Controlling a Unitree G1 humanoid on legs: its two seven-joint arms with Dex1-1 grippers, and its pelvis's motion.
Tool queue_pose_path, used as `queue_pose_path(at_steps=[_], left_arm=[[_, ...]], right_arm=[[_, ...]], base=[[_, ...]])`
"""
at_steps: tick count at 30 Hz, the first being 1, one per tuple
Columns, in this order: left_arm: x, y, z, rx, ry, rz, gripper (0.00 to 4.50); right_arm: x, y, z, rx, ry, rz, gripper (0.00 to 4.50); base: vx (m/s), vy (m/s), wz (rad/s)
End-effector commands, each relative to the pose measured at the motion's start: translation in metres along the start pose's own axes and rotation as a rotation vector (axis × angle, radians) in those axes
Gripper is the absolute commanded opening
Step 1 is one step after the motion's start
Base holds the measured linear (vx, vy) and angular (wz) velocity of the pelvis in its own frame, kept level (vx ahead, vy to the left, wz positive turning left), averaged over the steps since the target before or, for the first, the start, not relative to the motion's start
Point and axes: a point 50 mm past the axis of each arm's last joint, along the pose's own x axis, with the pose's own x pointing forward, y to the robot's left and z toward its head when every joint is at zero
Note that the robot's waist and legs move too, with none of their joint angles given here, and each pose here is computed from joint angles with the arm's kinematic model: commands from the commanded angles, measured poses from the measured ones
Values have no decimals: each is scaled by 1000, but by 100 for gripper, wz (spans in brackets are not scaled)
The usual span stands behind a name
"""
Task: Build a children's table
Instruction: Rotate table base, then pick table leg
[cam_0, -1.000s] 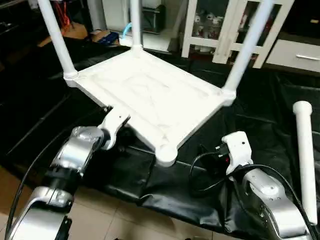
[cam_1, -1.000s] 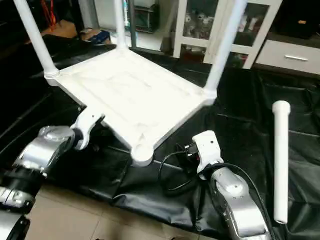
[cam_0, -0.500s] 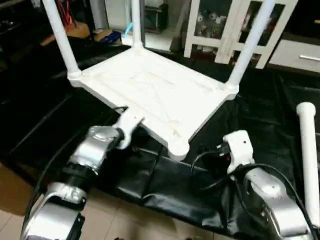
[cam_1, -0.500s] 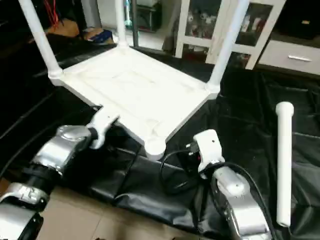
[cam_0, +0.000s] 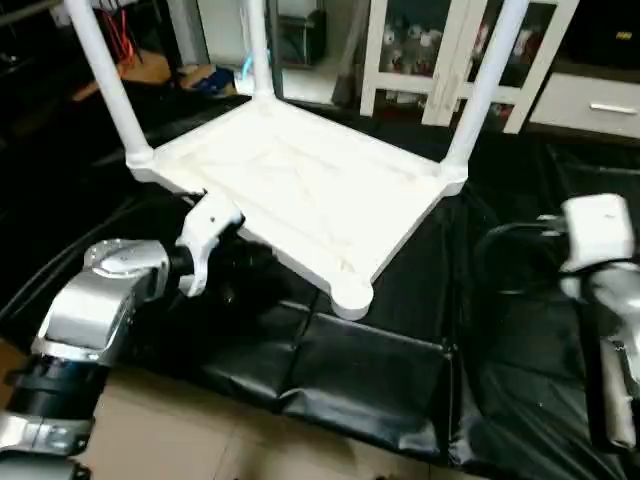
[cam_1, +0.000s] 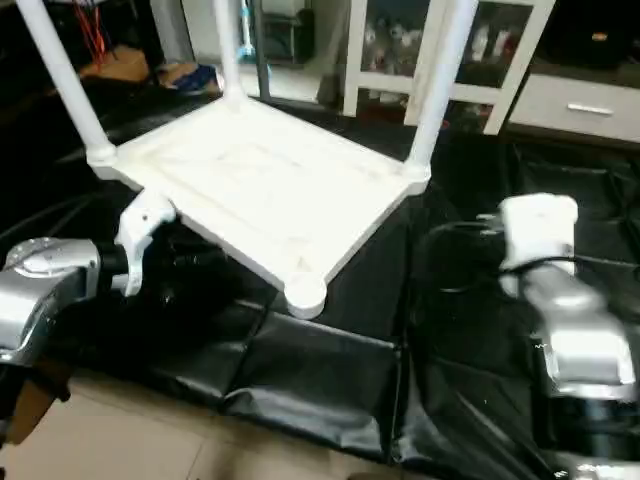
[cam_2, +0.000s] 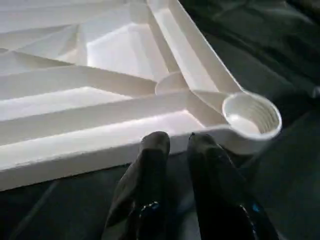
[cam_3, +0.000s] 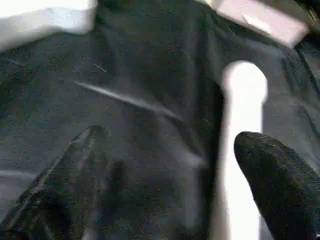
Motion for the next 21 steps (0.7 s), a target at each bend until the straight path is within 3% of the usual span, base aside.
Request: queue_pose_path(at_steps=[1, 6, 9, 11, 13, 15, 21], left_arm=[[3, -4, 11, 22, -40, 6, 91], [30, -18, 24, -36, -189, 93, 91], [36, -21, 20, -36, -172, 100, 91], [36, -24, 16, -26, -147, 88, 91], [35, -29, 15, -27, -144, 41, 91], [28, -48, 15, -17, -149, -140, 91], [13, -83, 24, 8, -161, -459, 91]], right_arm=[[0, -13, 1, 9, 43, -56, 444], [1, -27, -9, 98, 140, -46, 444], [1, -28, -18, 127, 195, -33, 444], [-1, -27, -31, 148, 277, -6, 444], [-2, -28, -39, 134, 318, -11, 444], [-4, -30, -50, 144, 376, -22, 444], [-6, -34, -60, 173, 414, -26, 410]], base=[[0, 0, 0], [0, 0, 0], [0, 0, 0], [0, 0, 0], [0, 0, 0], [0, 0, 0], [0, 0, 0]])
